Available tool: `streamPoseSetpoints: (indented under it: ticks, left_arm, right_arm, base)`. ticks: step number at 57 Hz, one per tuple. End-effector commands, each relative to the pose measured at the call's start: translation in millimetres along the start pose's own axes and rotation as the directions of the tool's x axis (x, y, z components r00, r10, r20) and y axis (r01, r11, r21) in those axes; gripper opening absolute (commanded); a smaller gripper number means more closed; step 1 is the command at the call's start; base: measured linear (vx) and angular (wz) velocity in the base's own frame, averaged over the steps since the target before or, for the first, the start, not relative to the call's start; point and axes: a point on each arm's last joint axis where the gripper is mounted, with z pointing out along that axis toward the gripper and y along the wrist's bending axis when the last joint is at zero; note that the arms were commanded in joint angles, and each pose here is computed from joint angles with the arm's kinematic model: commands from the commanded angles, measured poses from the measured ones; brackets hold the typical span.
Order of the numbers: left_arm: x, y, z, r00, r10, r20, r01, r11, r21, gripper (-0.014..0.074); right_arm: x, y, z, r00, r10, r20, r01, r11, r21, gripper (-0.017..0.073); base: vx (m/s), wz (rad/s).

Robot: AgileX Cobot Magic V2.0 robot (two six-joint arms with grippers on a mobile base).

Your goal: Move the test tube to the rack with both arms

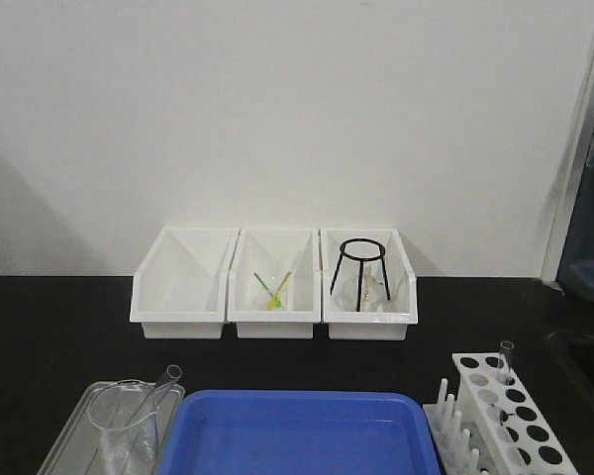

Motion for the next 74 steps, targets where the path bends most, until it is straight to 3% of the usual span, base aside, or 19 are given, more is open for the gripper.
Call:
streamPoseSetpoints:
  ticks: [1, 8, 14, 18, 23, 27, 29, 32, 45, 51, 59, 74]
  left_arm:
    - [-23.5, 0.4, -1.8, 0.991, 0.002, 0.135, -0.002, 1.000, 0.002, 0.0559]
    - [-26.8, 0.3, -2.3, 0.985, -0.012, 0.172, 0.011, 1.000, 0.005, 0.0597]
    - [-29.7, 0.2, -2.9, 0.978, -0.036, 0.204, 0.034, 0.999, 0.012, 0.0589]
    - [-27.0, -0.2, -1.9, 0.982, -0.017, 0.187, 0.016, 1.000, 0.012, 0.0584]
    - [-16.4, -3.2, 1.4, 0.984, 0.099, 0.148, -0.103, 0.994, 0.022, 0.0582]
    - [3.0, -9.5, 3.3, 0.965, 0.225, 0.131, -0.235, 0.970, 0.066, 0.0582]
    - [12.5, -12.7, 3.8, 0.957, 0.261, 0.130, -0.274, 0.957, 0.092, 0.0582]
    - [28.2, -15.9, 4.7, 0.955, 0.276, 0.107, -0.288, 0.950, 0.124, 0.0582]
    - [96.5, -23.6, 29.7, 0.963, 0.252, -0.097, -0.225, 0.946, 0.233, 0.0582]
    - [126.1, -32.3, 54.5, 0.973, 0.221, -0.068, -0.191, 0.934, 0.300, 0.0582]
    - [143.1, -35.0, 77.4, 0.973, 0.219, -0.076, -0.183, 0.928, 0.325, 0.0582]
    - [146.1, -34.4, 126.3, 0.974, 0.220, -0.060, -0.190, 0.927, 0.323, 0.0582]
  right_arm:
    - [-22.4, -2.4, -0.8, 0.991, -0.011, 0.132, 0.009, 1.000, 0.015, 0.0566]
    - [-23.7, -2.6, -1.0, 0.989, -0.010, 0.147, 0.008, 1.000, 0.016, 0.0657]
    - [-25.8, -2.8, -1.3, 0.985, 0.011, 0.170, -0.014, 1.000, 0.015, 0.0670]
    - [-25.3, -2.7, -1.2, 0.986, 0.032, 0.164, -0.034, 0.999, 0.011, 0.0662]
    - [-22.2, -2.2, -1.0, 0.989, 0.033, 0.144, -0.035, 0.999, 0.007, 0.0645]
    - [-12.5, -0.8, -1.9, 0.990, 0.022, 0.136, -0.023, 1.000, 0.004, 0.0617]
    - [-6.7, 0.2, -2.6, 0.991, 0.012, 0.136, -0.012, 1.000, 0.001, 0.0603]
    - [2.6, 1.5, -3.8, 0.992, 0.004, 0.124, -0.004, 1.000, -0.003, 0.0582]
    - [28.3, 4.5, -10.0, 0.992, 0.007, 0.130, -0.005, 1.000, -0.008, 0.0509]
    - [29.7, 4.7, -10.3, 0.992, 0.007, 0.127, -0.006, 1.000, -0.009, 0.0485]
    - [28.5, 4.6, -10.4, 0.990, -0.003, 0.139, 0.004, 1.000, -0.007, 0.0485]
    - [26.5, 4.5, -10.7, 0.987, -0.005, 0.162, 0.006, 1.000, -0.005, 0.0485]
  base:
    - [0.00, 0.00]
    - [0.00, 0.00]
    - [0.00, 0.00]
    - [0.00, 0.00]
    - [0.00, 0.00]
    - [0.00, 0.00]
    - [0.00, 0.00]
    - [0.00, 0.00]
    - [0.00, 0.00]
    - [0.00, 0.00]
    - [0.00, 0.00]
    - [0.00, 0.00]
